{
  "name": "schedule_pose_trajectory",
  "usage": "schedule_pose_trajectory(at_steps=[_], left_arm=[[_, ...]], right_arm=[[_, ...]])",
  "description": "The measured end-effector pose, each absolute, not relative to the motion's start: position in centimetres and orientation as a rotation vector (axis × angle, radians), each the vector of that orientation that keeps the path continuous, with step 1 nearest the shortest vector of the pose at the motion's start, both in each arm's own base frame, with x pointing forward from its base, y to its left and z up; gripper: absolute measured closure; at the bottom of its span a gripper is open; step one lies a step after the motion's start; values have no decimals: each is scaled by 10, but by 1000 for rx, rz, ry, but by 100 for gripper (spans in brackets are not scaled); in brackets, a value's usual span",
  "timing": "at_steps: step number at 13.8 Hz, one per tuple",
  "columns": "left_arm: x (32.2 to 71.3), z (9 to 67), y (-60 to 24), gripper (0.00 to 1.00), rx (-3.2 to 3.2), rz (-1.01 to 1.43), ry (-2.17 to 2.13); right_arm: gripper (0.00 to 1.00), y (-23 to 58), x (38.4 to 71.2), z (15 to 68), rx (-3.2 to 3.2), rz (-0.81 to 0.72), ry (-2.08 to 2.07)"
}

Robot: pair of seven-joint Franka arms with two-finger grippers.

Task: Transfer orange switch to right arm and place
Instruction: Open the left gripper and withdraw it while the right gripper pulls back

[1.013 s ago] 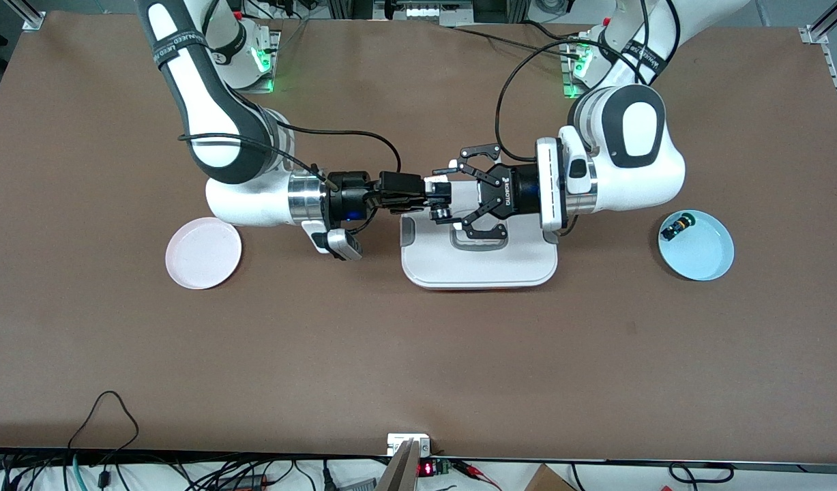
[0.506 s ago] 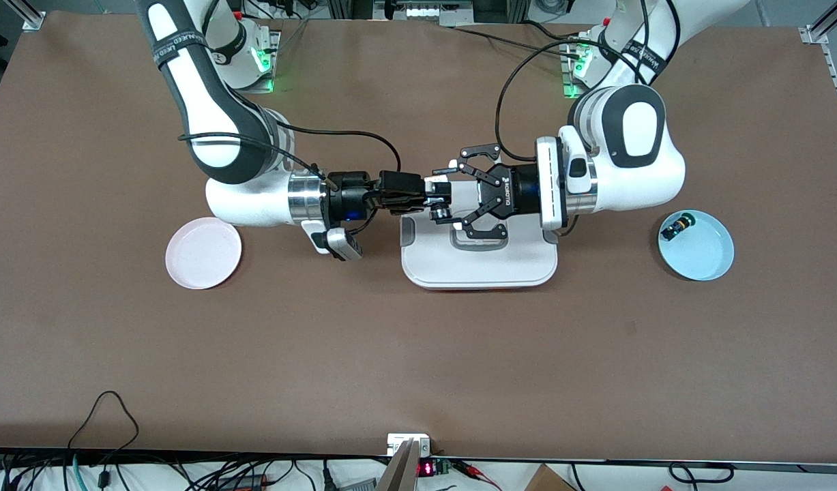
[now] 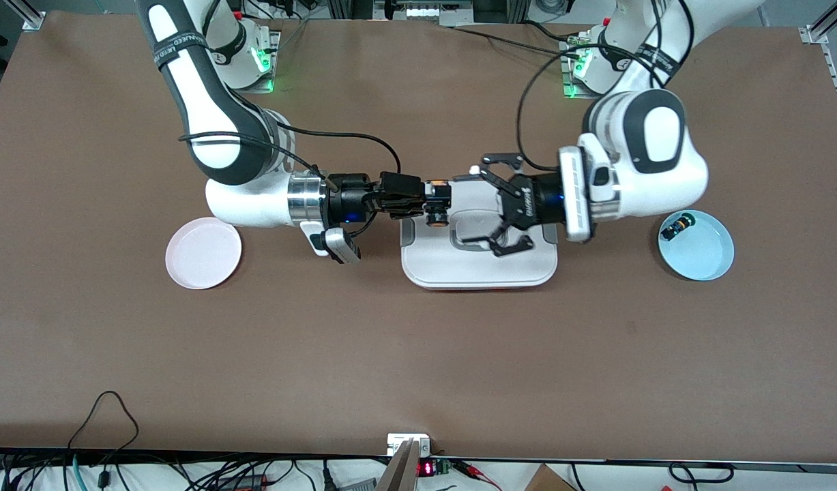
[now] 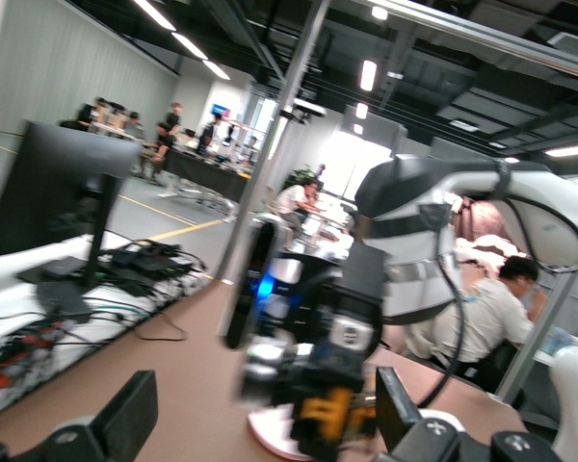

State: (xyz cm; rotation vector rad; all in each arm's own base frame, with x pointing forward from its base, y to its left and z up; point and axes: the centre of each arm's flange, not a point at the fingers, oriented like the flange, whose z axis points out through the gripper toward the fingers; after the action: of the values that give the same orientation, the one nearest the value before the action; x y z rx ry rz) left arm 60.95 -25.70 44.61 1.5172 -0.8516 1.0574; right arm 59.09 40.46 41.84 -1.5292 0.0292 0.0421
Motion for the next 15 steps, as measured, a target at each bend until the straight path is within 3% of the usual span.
schedule_pose_trajectory(at_steps=[6, 11, 15], left_arm=[[647, 436, -114, 0, 1715, 1104, -1049], [645, 428, -1, 0, 1908, 1003, -1230], [632, 413, 88, 0, 2163, 802, -1117]], right_arm=[[66, 388, 599, 412, -1581, -30, -48], [66, 326, 617, 402, -1873, -60, -305], [66, 263, 622, 394, -2152, 2, -616]])
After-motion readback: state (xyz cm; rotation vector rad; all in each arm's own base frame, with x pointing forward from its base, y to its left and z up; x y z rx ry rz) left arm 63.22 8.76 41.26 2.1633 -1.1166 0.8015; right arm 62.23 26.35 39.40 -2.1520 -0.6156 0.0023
